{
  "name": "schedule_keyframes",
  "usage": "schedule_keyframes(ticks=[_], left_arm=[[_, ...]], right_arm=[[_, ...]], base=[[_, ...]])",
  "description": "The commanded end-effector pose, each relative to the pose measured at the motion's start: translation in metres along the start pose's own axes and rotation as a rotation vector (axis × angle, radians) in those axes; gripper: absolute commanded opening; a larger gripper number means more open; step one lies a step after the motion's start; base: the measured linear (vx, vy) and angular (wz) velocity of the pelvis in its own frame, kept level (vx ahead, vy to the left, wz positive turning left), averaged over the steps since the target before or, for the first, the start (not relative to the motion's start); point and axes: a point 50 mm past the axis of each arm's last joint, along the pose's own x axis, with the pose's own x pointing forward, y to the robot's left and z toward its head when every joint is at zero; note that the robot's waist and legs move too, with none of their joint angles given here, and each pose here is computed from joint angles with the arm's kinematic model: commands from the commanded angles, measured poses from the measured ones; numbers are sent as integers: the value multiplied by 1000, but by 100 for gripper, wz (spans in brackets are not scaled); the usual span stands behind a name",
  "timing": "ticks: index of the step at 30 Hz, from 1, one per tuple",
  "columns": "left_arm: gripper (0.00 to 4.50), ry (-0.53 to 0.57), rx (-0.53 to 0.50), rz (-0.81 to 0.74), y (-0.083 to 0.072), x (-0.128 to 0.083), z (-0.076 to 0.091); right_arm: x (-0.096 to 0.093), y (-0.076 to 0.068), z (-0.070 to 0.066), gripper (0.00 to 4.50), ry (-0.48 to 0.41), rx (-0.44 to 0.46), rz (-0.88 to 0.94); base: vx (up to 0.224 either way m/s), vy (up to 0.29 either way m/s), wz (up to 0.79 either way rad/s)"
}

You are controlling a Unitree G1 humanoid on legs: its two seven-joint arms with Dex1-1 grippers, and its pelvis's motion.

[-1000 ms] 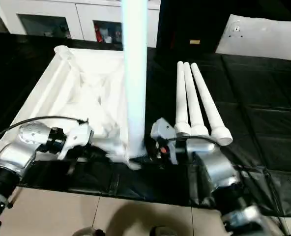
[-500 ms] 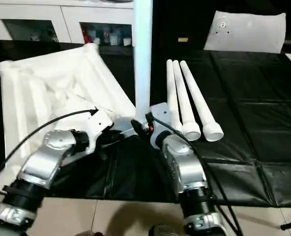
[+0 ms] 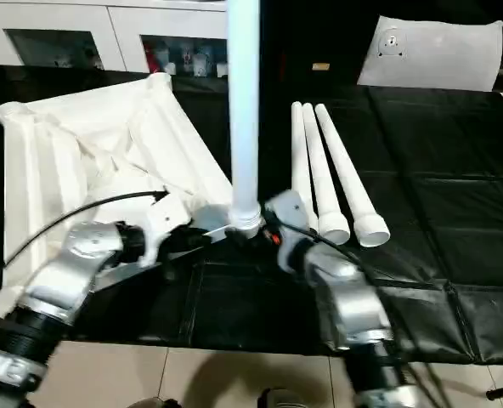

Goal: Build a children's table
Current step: Rotate leg to tighten

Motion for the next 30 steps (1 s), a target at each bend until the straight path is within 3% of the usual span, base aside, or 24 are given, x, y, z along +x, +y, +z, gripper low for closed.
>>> schedule_keyframes(ticks=[1, 8, 13, 22, 30], left_arm=[[0, -4, 54, -123, -4, -5, -5], [0, -12, 78, -216, 2, -17, -10], [0, -13, 99, -375, -2, -24, -14], [0, 14, 153, -478, -6, -24, -15], [0, 8, 178, -512, -6, -21, -13]], right_arm=[[-8, -5, 12, 446, -16, -59, 95], [-21, -14, 15, 446, 58, -130, 248], [-19, -10, 17, 446, 104, -190, 402], [-11, -7, 20, 446, 103, -179, 491], [-6, -2, 16, 373, 107, -149, 543]], base=[[0, 0, 0], [0, 0, 0], [0, 0, 0], [0, 0, 0], [0, 0, 0]])
